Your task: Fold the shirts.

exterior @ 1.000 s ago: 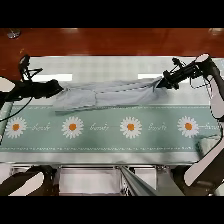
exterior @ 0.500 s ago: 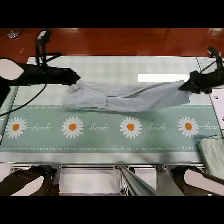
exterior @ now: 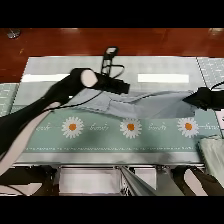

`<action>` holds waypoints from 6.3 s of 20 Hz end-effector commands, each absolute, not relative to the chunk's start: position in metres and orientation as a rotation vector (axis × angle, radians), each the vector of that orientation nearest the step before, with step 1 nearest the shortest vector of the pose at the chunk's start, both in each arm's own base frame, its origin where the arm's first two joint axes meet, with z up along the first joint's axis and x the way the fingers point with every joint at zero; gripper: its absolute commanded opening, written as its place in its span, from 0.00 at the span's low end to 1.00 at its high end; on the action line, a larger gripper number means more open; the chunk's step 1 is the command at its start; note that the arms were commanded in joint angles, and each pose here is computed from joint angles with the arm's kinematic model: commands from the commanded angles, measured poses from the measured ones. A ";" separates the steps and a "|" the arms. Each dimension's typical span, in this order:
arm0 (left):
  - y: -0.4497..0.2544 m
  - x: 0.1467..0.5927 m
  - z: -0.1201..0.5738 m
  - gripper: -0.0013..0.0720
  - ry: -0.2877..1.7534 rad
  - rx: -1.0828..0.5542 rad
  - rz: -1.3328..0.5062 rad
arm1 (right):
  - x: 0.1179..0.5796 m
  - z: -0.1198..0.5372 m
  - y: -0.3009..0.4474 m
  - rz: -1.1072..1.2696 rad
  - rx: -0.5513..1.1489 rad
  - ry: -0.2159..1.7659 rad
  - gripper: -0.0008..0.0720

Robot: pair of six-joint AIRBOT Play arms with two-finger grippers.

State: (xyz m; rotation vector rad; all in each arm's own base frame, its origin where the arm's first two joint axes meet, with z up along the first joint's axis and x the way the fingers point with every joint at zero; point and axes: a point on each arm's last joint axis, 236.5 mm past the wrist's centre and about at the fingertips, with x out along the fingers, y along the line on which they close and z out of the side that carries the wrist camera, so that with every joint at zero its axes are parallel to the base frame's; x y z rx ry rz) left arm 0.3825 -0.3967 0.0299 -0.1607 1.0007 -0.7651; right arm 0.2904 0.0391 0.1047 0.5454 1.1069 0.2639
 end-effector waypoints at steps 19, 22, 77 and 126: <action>-0.430 0.433 0.110 0.04 1.058 -0.460 -0.867 | 0.305 0.129 0.072 0.363 0.550 0.982 0.05; -0.334 0.451 0.157 0.04 0.976 -0.296 -0.834 | 0.330 0.144 0.108 0.430 0.558 0.906 0.05; -0.127 0.301 0.025 0.04 0.999 -0.592 -0.269 | 0.321 -0.098 0.233 0.479 0.845 1.526 0.75; -0.132 0.358 0.063 0.04 0.854 -0.530 -0.296 | 0.204 0.167 -0.182 -0.635 0.651 1.110 0.69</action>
